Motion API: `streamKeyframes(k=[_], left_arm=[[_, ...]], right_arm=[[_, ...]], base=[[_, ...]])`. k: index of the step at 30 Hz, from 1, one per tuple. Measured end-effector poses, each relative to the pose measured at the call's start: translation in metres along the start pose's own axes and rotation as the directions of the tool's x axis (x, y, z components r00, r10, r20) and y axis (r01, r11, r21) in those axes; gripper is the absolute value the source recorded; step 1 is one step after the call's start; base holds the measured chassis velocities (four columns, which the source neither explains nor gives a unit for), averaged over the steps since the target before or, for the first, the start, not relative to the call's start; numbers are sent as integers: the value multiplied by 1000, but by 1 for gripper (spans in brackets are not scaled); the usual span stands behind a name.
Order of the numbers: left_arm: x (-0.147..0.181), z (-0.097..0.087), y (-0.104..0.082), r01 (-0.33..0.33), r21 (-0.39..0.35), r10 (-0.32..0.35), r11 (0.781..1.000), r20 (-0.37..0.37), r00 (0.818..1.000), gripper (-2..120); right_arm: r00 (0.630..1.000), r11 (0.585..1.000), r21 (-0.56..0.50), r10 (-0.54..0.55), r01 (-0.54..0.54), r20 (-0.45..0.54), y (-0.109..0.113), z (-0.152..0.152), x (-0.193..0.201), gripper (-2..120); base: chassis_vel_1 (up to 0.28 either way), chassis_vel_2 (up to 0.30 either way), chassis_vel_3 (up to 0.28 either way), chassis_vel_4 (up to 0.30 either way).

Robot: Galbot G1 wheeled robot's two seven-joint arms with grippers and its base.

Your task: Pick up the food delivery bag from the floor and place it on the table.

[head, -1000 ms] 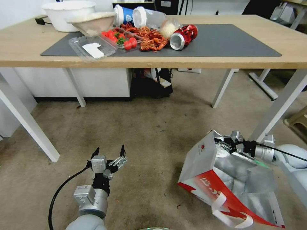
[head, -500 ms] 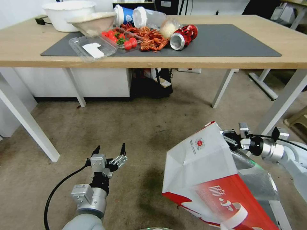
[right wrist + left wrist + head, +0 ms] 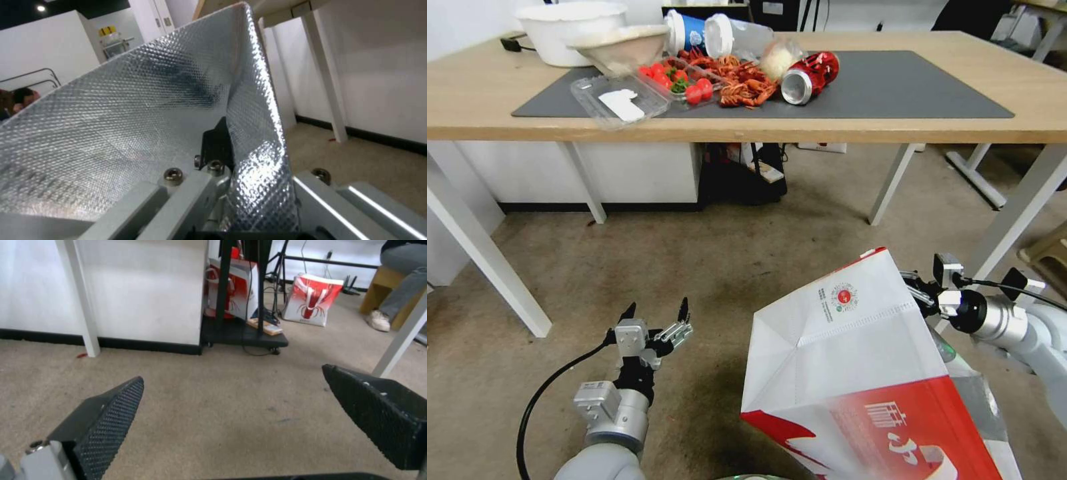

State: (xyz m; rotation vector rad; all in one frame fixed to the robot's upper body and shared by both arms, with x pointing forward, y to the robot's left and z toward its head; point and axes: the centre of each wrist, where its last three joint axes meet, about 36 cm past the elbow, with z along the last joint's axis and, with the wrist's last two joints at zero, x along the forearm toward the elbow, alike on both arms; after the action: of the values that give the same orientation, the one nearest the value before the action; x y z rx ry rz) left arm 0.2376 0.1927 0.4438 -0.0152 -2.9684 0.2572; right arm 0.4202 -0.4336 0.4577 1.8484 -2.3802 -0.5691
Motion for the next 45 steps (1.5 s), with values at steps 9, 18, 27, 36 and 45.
streamKeyframes(k=[9, 18, 27, 36, 45], left_arm=[[-2, 2, 1, 14, 4, -14, 1000, 7, 1000, 100], [0, 3, 1, 4, 13, -4, 1000, 10, 1000, 100], [1, 1, 1, 4, 13, -4, 1000, 13, 1000, 100], [3, -1, 0, 7, 8, -7, 1000, 18, 1000, 100], [3, 0, 0, 11, 0, -11, 1000, 22, 1000, 100]], right_arm=[[1000, 1000, 0, -5, 5, -2, 2, 2, -5, 0], [1000, 1000, 11, -3, 3, -21, 4, 0, -5, 0], [1000, 1000, 13, -1, 1, -30, 8, -1, -4, 0], [999, 1000, 16, -5, 5, -32, 11, -1, -4, 0], [1000, 1000, 22, -14, 15, -26, 11, -2, -7, 0]], base=[[0, 0, 0, 0], [0, 0, 0, 0], [0, 0, 0, 0], [0, 0, 0, 0], [0, 0, 0, 0]])
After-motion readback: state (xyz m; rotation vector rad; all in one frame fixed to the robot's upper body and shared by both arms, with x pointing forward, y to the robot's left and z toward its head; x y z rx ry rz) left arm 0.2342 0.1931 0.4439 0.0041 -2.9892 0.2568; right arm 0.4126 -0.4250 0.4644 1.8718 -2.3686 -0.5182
